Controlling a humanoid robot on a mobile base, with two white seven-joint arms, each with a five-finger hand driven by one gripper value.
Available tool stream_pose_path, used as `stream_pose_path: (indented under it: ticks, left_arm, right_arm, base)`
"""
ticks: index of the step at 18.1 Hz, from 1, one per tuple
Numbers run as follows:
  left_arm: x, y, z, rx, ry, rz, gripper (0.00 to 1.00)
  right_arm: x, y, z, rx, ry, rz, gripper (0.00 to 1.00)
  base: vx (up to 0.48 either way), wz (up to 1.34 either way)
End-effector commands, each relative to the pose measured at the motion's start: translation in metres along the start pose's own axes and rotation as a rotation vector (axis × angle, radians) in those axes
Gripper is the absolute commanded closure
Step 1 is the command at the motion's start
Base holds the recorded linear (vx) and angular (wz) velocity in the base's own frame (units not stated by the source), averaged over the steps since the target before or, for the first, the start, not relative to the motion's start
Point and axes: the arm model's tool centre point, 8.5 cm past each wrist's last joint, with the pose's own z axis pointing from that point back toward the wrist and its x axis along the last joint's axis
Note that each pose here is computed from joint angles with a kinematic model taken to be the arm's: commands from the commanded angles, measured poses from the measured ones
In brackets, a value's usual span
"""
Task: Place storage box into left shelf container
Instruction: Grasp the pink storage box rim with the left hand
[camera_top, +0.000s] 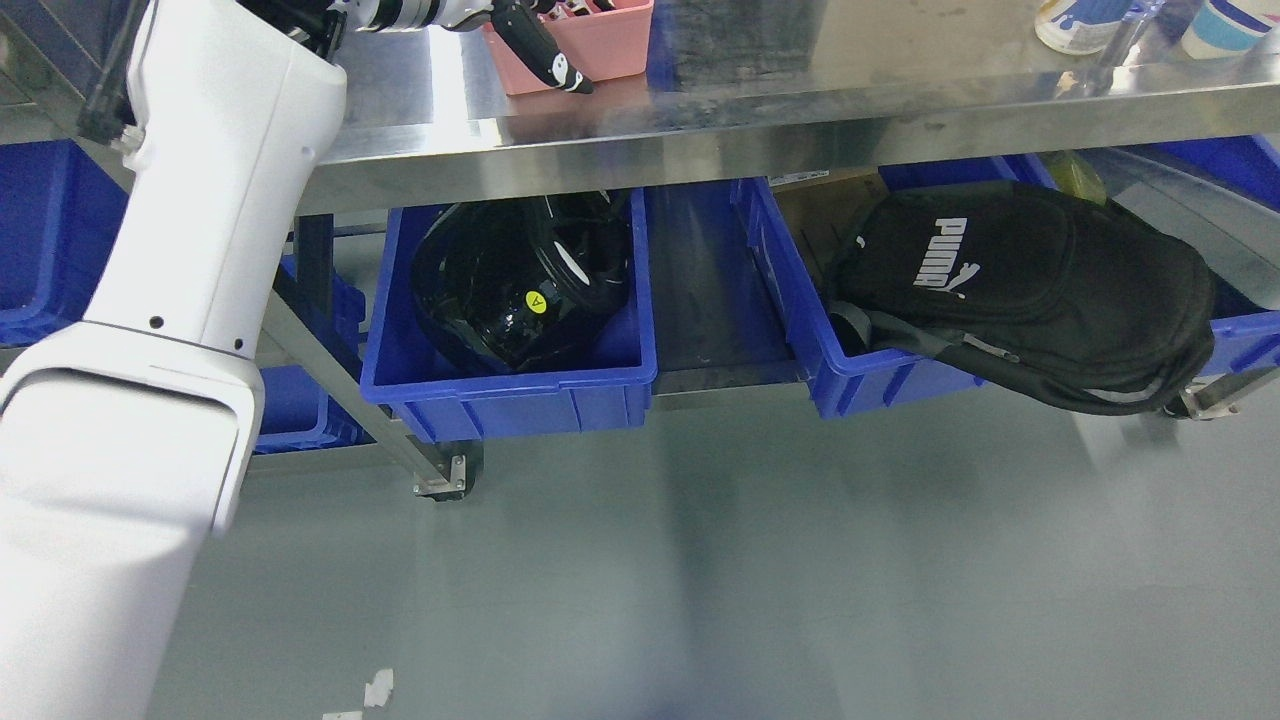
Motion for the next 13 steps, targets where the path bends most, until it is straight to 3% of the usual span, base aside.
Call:
stream_pose_path:
  ticks: [1, 6, 9, 13]
  left_arm:
    - [-0.018, -0.002, -0.002, -0.013, -0.011, 0.020, 0.79]
    - [-0.021, 0.012, 0.012, 0.059, -0.135, 0.058, 0.98]
    - [-0.014, 0.018, 0.017, 0.128, -0.302, 0.204, 0.99]
    - [-0.043, 0.028, 0.043, 0.277, -0.481, 0.320, 0.99]
  right_arm:
    - [0.011, -0.011, -0.001, -0.018, -0.026, -0.004, 0.00]
    - [0.011, -0.011, -0.001, -0.017, -0.026, -0.004, 0.00]
    - [0.011, -0.011, -0.001, -0.019, -0.026, -0.004, 0.00]
    - [0.011, -0.011, -0.001, -0.018, -0.026, -0.004, 0.00]
  base:
    - [0.000, 0.00]
    - [0.000, 0.00]
    - [0.000, 0.00]
    - [0.000, 0.00]
